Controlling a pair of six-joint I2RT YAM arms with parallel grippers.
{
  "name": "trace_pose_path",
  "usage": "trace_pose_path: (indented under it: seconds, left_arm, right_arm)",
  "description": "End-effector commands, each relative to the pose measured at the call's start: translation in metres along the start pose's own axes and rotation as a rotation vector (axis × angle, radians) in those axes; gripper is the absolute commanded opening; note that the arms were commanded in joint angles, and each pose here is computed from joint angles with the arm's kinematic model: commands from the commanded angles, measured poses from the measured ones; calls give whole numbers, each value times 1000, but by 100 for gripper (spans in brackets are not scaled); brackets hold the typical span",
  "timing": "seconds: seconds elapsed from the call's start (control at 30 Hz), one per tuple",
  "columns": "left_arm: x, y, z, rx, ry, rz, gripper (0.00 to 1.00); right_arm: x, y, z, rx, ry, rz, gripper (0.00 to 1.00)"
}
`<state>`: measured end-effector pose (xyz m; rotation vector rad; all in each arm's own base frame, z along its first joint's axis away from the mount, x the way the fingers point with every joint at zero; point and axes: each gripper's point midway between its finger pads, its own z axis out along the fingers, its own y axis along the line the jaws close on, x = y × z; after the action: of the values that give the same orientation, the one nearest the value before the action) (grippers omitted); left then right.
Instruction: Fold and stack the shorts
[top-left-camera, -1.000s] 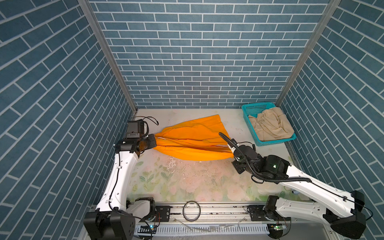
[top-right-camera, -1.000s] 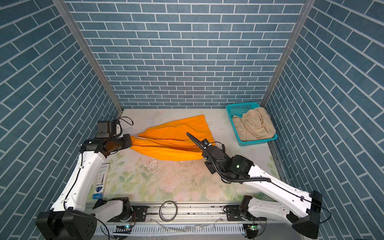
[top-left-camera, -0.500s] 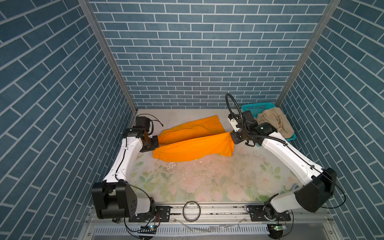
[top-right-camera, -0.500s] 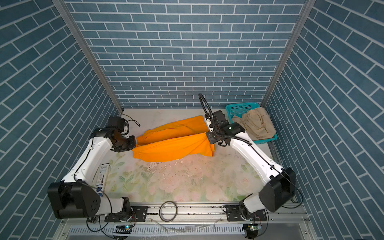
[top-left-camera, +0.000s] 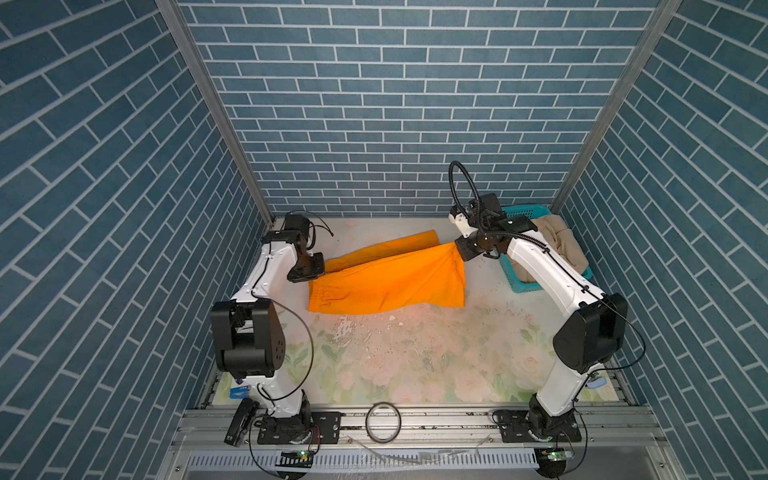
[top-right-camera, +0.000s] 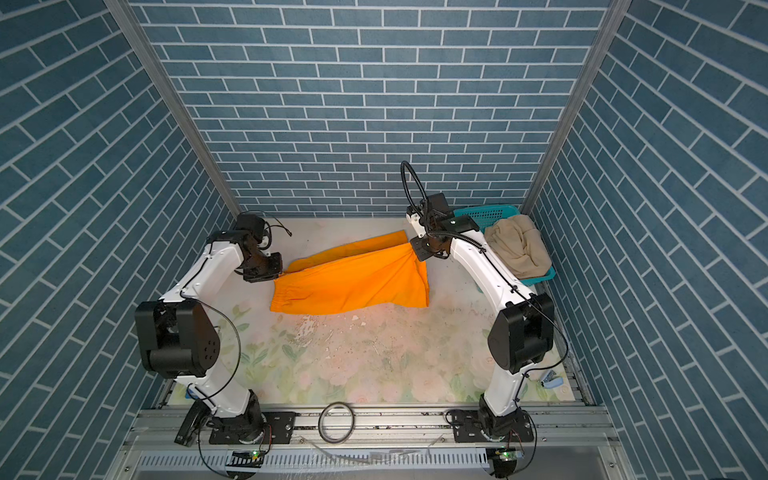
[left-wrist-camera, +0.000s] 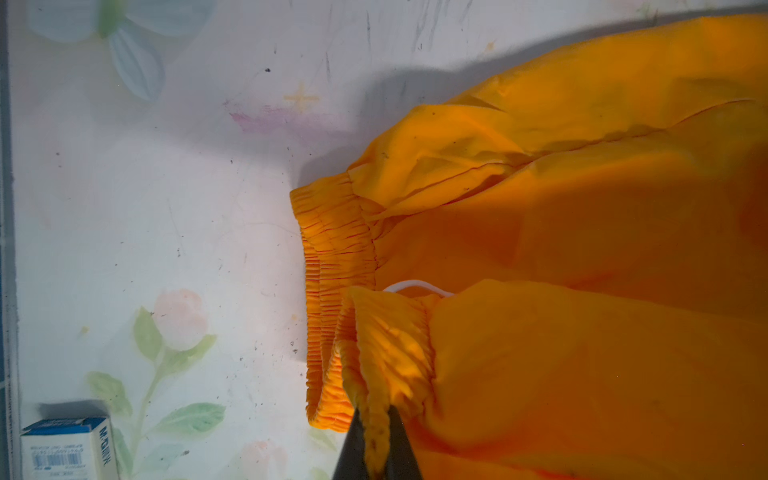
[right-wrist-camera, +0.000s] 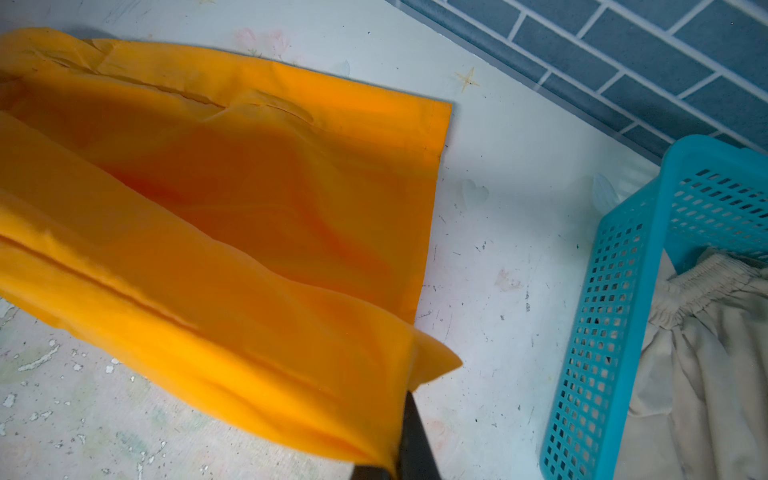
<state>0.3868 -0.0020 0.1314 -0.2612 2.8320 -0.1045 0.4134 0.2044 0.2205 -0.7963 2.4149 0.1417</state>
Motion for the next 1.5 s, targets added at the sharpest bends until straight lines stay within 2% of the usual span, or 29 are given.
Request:
trace_pose_path:
  seconds: [0.0, 0.13, 0.27, 0.57, 1.03, 1.47]
  left_arm:
    - [-4, 4, 2, -28, -7, 30, 0]
    - [-6, 5, 9, -33, -20, 25, 0]
    - [-8, 12, 12, -76, -13, 17, 0]
    - [-3, 44, 16, -233, 99, 11, 0]
    - [-16, 56, 29, -295, 150, -27, 0]
    - [-45, 58, 47, -286, 77, -98, 0]
  right_arm:
    - [1, -4, -13, -8, 10, -28, 0]
    - [0, -6, -20, 9, -9, -27, 0]
    - [-9, -10, -11, 12, -8, -40, 0]
    - [-29, -36, 36, -15, 10, -36, 0]
    - [-50, -46, 103, -79, -6, -45, 0]
    - [-65, -46, 141, -102, -79, -15, 0]
